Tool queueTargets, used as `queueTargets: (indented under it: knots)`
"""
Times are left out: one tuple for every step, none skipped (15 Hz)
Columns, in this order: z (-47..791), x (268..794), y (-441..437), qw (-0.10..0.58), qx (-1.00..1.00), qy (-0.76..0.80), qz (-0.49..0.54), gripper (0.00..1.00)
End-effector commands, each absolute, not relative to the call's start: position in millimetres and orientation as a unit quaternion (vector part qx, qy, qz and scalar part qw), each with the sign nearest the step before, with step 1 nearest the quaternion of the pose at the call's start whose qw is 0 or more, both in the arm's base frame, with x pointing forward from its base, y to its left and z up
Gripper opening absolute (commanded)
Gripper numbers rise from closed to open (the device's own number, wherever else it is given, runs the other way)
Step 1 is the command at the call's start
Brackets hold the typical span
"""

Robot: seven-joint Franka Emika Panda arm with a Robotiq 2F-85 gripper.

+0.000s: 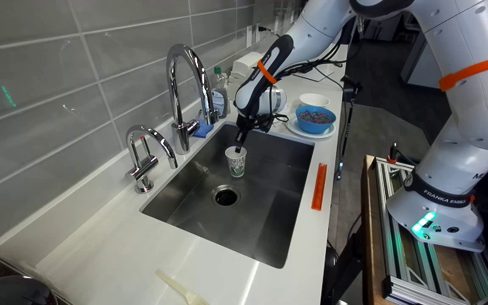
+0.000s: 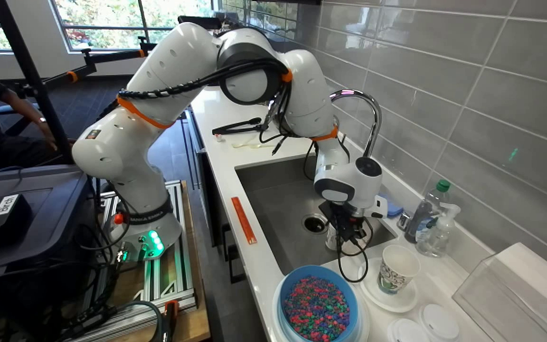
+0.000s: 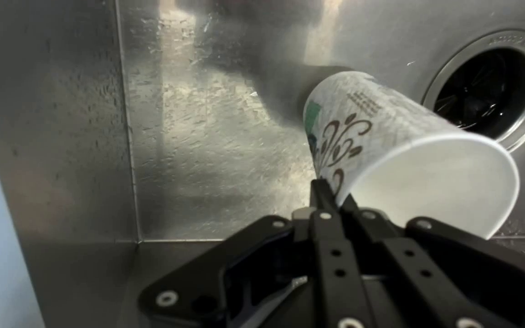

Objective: Put the cup inside the sink then pour into it from the other cup

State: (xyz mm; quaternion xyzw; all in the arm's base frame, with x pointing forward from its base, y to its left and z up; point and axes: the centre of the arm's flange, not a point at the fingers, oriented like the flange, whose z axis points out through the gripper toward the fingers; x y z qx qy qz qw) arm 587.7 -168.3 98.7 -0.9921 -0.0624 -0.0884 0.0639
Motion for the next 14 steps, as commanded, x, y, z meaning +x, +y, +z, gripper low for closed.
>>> queueTargets:
  knots:
    - [85, 583, -163, 0.073, -0.991, -0.054, -0.098, 0.01]
    - [87, 585, -160, 0.079, -0.991, -0.049, -0.1, 0.01]
    - [85, 584, -159, 0.079, -0.991, -0.048, -0.101, 0.01]
    - [84, 585, -157, 0.079, -0.991, -0.048, -0.102, 0.01]
    - [82, 584, -157, 0.08, -0.991, -0.044, -0.102, 0.01]
    - [81, 583, -157, 0.079, -0.991, -0.043, -0.103, 0.01]
    - [80, 583, -157, 0.074, -0.991, -0.041, -0.105, 0.01]
    - [79, 583, -157, 0.07, -0.991, -0.043, -0.107, 0.01]
    - [78, 583, -158, 0.068, -0.991, -0.042, -0.109, 0.01]
    - [77, 583, -158, 0.06, -0.991, -0.043, -0.112, 0.01]
    - [76, 582, -158, 0.055, -0.991, -0.044, -0.114, 0.01]
    - [76, 582, -158, 0.056, -0.991, -0.043, -0.113, 0.01]
    - [76, 582, -157, 0.055, -0.991, -0.043, -0.114, 0.01]
    - [76, 582, -157, 0.053, -0.991, -0.043, -0.114, 0.28]
